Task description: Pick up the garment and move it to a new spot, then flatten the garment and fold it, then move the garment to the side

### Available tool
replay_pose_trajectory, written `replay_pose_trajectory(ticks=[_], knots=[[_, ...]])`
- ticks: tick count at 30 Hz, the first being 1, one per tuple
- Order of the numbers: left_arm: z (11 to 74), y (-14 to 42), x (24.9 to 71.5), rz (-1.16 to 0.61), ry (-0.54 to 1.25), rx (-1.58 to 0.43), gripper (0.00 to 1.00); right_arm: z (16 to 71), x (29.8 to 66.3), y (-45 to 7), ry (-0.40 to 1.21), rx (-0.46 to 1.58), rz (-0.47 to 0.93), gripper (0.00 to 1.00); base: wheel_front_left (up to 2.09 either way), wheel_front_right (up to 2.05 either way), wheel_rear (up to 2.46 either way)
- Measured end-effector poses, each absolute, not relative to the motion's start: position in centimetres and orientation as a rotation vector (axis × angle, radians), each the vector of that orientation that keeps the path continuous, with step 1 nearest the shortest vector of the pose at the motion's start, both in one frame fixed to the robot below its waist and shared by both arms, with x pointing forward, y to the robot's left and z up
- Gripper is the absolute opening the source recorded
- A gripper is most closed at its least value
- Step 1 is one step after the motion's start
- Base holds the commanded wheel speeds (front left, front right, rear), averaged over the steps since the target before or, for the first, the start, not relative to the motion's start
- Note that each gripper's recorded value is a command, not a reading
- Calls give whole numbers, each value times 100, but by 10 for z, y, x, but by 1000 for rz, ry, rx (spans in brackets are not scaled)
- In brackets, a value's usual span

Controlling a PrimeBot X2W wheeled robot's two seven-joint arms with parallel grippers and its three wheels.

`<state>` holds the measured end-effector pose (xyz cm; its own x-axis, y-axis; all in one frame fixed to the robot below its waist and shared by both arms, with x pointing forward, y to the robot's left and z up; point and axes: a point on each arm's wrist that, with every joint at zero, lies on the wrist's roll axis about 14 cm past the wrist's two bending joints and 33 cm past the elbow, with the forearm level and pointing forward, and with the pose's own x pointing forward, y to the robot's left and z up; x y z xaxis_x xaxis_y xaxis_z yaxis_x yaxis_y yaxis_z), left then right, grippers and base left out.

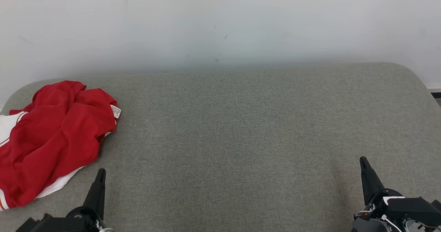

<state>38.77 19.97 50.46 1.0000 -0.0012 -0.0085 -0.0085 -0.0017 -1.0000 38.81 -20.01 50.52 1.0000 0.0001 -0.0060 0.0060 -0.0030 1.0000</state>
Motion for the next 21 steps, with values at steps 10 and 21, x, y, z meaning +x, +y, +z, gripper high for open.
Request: replay_pose_trajectory(ticks=[10,21], knots=[[497,199,384,24,26,-1576,100,497,385,-200,23,1576,-24,100,0,0,0],[480,200,376,84,43,-1544,100,480,376,-196,57,1529,-74,100,0,0,0]])
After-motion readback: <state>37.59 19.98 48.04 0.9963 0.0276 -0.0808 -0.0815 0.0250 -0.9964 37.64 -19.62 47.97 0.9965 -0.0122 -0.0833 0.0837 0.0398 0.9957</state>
